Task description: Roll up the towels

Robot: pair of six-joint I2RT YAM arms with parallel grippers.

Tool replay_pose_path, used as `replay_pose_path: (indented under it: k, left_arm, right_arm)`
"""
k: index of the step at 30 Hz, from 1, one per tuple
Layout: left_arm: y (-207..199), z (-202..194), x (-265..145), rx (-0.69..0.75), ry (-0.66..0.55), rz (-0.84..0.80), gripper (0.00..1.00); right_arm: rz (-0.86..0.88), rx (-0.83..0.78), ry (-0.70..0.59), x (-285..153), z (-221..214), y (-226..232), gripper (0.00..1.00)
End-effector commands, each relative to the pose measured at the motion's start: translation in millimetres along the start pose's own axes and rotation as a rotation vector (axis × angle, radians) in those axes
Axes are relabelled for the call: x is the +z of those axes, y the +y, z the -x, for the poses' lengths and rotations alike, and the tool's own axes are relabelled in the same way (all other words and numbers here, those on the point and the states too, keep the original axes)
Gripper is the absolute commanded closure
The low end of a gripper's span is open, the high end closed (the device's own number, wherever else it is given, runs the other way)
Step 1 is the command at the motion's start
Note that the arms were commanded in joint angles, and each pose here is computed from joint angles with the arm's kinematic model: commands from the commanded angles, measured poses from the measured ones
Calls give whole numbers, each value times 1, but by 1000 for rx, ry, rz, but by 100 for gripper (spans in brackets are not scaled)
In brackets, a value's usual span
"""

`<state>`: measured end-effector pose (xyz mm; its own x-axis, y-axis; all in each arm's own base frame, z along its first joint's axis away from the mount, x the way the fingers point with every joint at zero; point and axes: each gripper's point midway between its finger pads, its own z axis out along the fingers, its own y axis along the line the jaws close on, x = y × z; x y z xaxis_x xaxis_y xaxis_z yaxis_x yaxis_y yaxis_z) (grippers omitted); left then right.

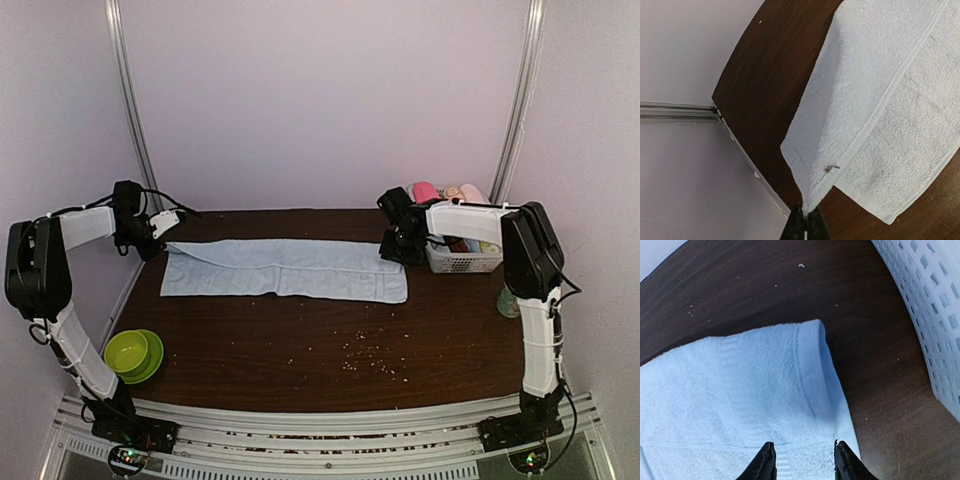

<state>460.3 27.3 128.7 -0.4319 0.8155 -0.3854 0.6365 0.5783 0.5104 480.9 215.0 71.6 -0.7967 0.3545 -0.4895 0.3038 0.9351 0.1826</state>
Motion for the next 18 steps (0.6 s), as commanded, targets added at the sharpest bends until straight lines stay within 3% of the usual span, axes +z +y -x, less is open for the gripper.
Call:
replay_pose_path:
  k: [1,18]
  left_arm:
    - [12,5,-2,-20,-12,39,100]
    - [21,8,-4,-15,-20,71,100]
  right_arm:
    - [-41,32,56,26,2,-11,59]
    - [-100,12,133,43,3,-16,62]
